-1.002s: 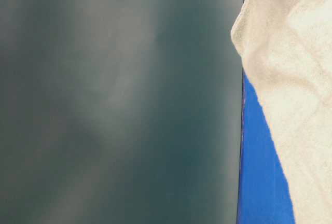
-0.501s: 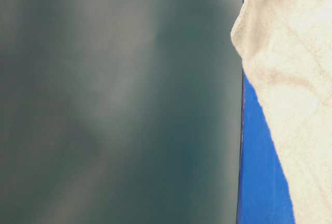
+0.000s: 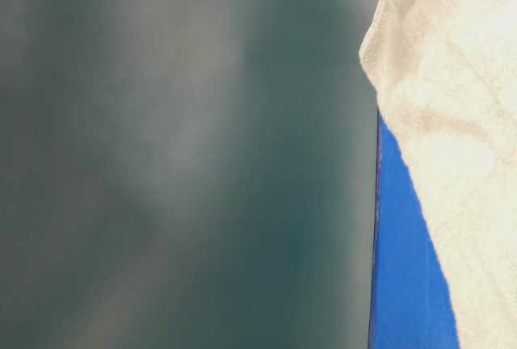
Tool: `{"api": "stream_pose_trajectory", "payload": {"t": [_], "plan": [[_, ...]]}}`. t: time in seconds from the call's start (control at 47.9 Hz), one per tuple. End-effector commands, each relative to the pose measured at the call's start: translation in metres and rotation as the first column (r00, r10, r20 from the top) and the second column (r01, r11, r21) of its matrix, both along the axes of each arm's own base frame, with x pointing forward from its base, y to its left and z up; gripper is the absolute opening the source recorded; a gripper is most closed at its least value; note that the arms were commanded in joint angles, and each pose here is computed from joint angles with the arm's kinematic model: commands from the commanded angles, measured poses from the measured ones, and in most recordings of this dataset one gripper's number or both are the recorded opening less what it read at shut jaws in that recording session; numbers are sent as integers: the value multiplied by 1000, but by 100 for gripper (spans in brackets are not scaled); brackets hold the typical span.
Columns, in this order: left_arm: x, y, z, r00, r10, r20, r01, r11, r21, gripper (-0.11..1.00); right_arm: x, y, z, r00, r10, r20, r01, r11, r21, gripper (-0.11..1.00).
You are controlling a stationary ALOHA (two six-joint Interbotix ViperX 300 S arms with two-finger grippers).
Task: Fold a bath towel.
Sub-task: 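Grasp the strip's upper end with the right gripper and fold it down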
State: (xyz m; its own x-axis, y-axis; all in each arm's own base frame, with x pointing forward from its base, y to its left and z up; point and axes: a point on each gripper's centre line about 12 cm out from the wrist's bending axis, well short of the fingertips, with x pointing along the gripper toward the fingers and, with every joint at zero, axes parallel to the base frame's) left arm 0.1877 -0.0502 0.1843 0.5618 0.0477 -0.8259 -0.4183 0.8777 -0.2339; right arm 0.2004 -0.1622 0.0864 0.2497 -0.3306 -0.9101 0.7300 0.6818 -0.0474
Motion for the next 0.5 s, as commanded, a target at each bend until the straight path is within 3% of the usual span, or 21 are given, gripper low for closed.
{"api": "stream_pose_trajectory", "payload": {"t": [0.0,0.209,0.48], "plan": [[6,-2,9,1000,-2,29,2,1000,-9,83,-13,2,-3,999,-36,-39,37,999,16,15],[6,-2,9,1000,-3,30,3,1000,-10,83,-30,1,18,990,-125,-62,124,992,-7,15],[7,-2,10,1000,-2,31,2,1000,-11,83,-27,4,30,989,-144,-15,144,989,-10,15]]}}
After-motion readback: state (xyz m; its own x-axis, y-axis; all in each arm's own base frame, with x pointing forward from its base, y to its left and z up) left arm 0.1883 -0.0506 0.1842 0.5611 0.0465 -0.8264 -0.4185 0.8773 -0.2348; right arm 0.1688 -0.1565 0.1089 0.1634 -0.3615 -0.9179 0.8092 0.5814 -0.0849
